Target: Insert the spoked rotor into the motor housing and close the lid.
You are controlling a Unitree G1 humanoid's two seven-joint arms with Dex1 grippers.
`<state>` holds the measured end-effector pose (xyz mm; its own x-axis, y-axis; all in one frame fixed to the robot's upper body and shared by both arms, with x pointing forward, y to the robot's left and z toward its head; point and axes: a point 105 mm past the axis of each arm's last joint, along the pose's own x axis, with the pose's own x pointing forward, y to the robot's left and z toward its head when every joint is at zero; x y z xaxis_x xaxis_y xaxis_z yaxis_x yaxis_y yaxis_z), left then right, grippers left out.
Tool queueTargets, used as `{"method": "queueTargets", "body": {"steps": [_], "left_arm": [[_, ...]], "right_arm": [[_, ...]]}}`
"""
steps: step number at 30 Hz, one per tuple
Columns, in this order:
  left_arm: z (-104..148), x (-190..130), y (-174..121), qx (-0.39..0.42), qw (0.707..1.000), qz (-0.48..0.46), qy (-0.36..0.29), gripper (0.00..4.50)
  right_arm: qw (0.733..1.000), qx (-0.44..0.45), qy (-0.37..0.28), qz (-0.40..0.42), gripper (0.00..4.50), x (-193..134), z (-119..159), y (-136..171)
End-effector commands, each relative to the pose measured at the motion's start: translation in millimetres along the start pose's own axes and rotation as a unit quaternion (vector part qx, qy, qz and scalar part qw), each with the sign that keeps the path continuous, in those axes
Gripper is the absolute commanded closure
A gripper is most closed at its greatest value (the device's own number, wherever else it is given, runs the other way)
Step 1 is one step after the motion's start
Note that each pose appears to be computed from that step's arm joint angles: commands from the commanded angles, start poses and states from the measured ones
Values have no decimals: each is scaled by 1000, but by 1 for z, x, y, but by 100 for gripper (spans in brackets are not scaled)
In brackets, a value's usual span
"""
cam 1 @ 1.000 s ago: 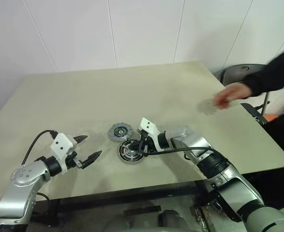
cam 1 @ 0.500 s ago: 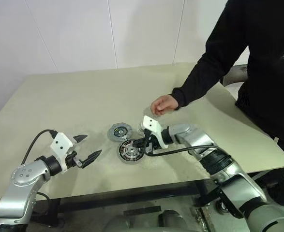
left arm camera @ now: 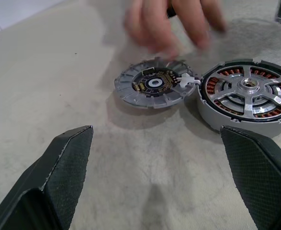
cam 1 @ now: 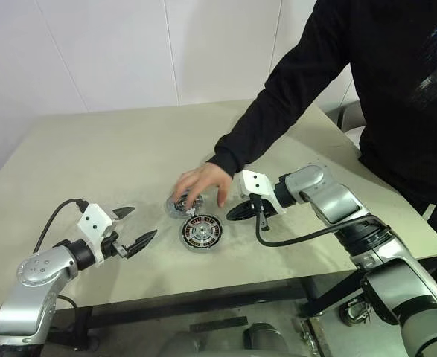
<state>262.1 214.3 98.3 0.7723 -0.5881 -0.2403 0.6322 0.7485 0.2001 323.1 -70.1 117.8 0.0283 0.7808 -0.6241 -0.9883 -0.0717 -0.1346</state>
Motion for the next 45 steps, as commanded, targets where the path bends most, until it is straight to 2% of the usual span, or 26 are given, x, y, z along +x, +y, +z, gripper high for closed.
{"method": "queueTargets", "body": {"steps": [1,21,45], "left_arm": [[11,-1,5,14,1000,8,-19,0],[13,0,7,17,1000,4,-17,0],[13,-1,9,21,1000,7,-16,0]], "right_arm": [[999,-43,4,1,448,-5,11,-1],[1000,-26,4,-10,448,-22,5,0],[999,-42,4,8,448,-12,11,2]]}}
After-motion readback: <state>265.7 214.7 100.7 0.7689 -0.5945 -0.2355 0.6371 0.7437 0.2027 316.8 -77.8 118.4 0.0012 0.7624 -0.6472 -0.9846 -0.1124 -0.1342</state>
